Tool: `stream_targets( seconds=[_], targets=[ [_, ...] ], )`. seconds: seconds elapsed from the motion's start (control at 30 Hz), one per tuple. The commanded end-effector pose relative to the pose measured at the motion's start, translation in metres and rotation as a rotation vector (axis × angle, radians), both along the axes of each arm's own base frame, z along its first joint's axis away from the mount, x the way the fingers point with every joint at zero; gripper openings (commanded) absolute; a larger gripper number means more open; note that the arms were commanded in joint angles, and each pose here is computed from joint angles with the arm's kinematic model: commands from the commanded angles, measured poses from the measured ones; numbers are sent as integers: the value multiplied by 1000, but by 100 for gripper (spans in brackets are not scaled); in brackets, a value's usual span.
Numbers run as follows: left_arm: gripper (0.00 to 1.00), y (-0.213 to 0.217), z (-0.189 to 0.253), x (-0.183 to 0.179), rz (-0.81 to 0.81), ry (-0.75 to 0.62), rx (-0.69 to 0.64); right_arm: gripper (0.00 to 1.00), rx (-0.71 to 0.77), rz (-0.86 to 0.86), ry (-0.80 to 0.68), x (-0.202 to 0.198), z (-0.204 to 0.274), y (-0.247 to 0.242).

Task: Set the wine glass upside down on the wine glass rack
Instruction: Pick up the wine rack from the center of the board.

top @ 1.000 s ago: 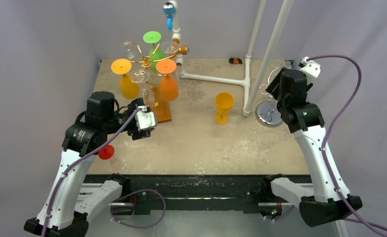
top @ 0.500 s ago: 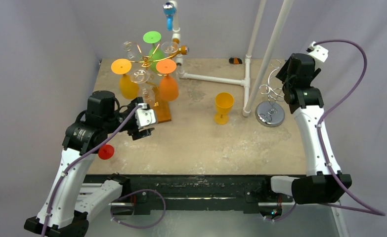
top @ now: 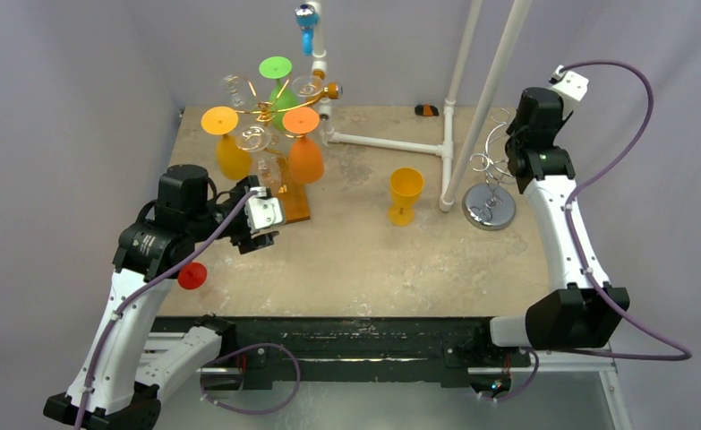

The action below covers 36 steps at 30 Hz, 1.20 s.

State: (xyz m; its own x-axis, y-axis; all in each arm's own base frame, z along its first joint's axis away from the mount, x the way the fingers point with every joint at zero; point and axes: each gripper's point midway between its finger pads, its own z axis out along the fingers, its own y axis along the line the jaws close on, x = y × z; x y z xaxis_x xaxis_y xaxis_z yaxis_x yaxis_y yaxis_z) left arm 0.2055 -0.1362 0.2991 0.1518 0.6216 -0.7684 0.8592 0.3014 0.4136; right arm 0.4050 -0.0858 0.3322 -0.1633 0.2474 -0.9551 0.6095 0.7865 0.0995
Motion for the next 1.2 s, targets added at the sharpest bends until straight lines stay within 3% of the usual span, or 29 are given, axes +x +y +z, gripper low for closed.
stream_targets(
  seconds=[0.0,0.27,0.4,0.5,0.6,0.7,0.77,1.17],
  targets=[
    [70,1,9,1,10,-22,-12,41,-52,-53,-66,7,22,-13],
    [70,2,9,1,12,-31,-3,43,-38,-55,-24,13,-2,-13],
    [70,3,7,0,10,-33,2,50,-25,-50,-11,13,-14,-11],
    [70,4,6,0,10,-37,8,48,-25,-57,-6,14,-19,-12],
    [70,5,7,0,13,-42,12,37,-29,-73,-16,14,-19,-14],
    [70,6,5,-1,14,-39,18,11,-46,-100,-44,9,-11,-19],
    [70,7,4,-1,14,-39,23,0,-58,-113,-66,3,-4,-21],
    [70,6,5,-4,1,-35,26,0,-69,-86,-131,-47,42,-19]
  ],
)
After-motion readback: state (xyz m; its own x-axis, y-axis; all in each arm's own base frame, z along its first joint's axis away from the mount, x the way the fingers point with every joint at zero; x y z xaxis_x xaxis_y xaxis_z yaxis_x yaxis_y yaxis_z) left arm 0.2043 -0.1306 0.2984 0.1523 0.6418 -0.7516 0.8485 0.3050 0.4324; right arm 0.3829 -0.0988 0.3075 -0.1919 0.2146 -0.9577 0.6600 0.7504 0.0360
